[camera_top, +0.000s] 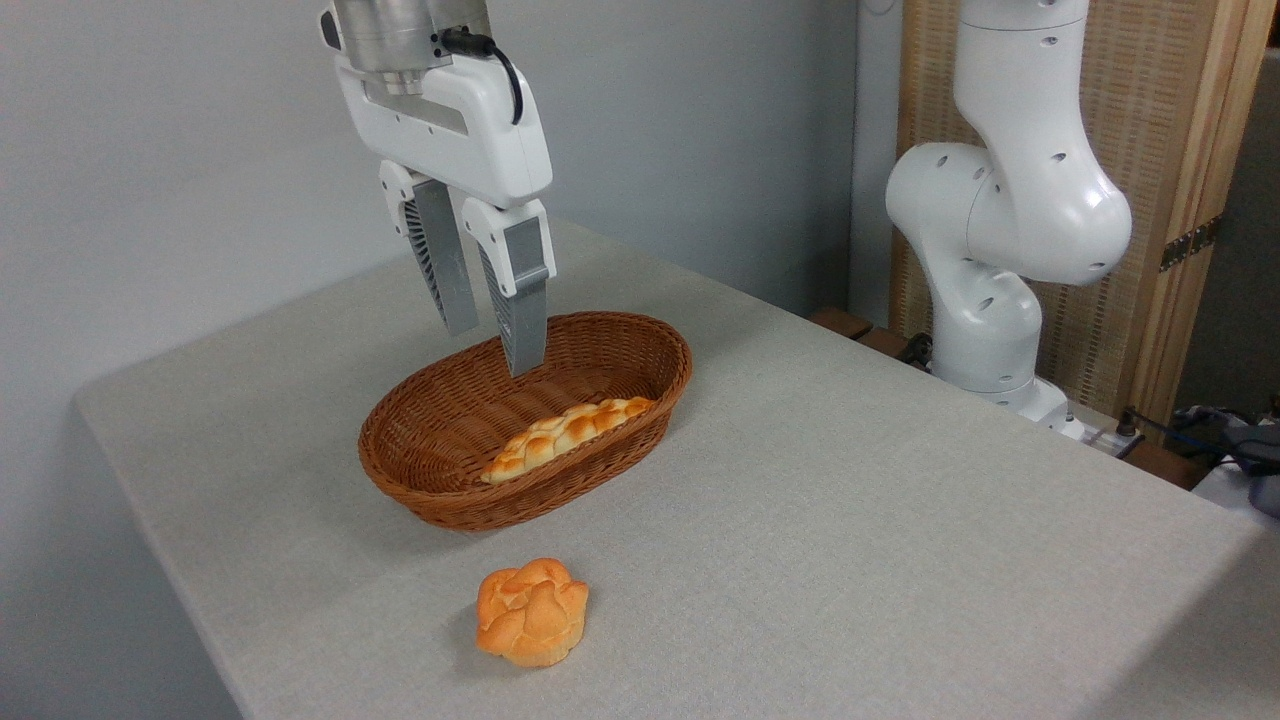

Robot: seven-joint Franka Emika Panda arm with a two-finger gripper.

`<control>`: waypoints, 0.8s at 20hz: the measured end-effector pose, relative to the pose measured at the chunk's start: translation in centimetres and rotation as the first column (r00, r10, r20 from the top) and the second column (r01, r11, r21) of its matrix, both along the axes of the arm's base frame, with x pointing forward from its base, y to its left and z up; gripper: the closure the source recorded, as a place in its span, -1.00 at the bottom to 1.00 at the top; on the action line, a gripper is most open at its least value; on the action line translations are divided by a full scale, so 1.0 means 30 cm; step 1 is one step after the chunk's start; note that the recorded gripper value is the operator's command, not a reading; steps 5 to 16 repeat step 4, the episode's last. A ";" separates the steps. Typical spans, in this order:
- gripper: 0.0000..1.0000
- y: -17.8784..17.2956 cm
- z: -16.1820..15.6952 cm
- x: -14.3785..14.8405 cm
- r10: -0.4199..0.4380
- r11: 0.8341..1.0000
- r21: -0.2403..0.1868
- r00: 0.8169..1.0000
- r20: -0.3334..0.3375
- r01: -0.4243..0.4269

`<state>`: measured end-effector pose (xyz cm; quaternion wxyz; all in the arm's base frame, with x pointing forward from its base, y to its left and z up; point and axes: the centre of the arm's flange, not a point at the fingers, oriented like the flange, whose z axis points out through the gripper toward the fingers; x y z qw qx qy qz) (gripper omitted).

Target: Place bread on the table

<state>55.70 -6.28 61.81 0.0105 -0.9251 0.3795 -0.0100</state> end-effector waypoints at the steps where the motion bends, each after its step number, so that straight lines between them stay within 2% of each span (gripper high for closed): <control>1: -1.00 0.000 -0.001 0.000 0.000 1.000 0.000 1.000 -0.001 0.000; 16: -1.00 0.001 -0.002 0.001 0.001 1.000 0.000 1.000 -0.001 -0.001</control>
